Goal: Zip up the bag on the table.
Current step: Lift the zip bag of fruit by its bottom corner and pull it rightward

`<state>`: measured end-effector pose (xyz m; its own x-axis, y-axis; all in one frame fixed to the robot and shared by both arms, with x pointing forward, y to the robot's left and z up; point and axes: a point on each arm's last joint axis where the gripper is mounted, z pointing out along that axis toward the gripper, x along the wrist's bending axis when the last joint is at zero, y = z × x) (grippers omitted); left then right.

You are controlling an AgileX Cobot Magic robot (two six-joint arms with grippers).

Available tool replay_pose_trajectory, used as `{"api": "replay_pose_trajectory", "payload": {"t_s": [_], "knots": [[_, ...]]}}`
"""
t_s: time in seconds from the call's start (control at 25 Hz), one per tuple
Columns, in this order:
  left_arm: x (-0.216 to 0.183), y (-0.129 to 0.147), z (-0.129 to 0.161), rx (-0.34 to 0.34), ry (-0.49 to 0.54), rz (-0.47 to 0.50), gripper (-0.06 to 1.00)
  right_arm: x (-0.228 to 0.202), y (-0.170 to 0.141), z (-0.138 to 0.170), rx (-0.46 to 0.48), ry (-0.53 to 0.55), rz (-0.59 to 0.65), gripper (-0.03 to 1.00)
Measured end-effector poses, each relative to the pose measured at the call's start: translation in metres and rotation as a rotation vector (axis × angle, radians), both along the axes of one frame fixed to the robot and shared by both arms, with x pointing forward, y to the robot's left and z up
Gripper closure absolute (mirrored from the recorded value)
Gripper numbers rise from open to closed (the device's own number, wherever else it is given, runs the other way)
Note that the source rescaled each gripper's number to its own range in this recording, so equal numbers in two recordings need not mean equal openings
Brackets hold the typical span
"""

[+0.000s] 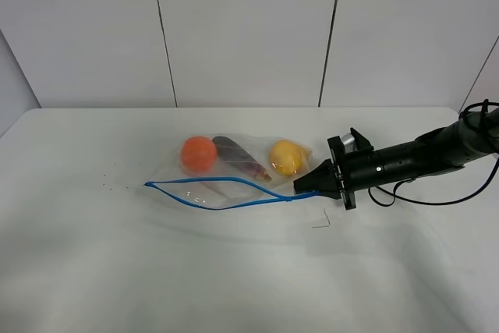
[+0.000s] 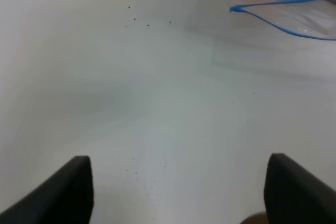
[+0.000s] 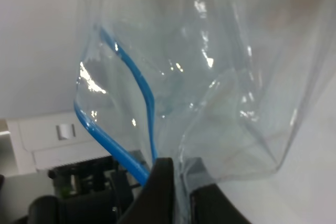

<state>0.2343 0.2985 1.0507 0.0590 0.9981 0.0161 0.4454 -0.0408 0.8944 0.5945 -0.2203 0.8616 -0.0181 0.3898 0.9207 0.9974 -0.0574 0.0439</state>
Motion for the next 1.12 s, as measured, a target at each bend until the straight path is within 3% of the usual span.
{"api": "replay_pose_trajectory", "payload": {"t_s": [0.52,1.12], "knots": [[0.000,0.000,0.000,0.000,0.000,0.000,-0.05,0.003,0.000,0.031,0.023,0.040,-0.066,0.97],[0.000,0.000,0.000,0.000,0.000,0.000,-0.05,0.003,0.000,0.034,0.026,0.039,-0.071,0.97]]}}
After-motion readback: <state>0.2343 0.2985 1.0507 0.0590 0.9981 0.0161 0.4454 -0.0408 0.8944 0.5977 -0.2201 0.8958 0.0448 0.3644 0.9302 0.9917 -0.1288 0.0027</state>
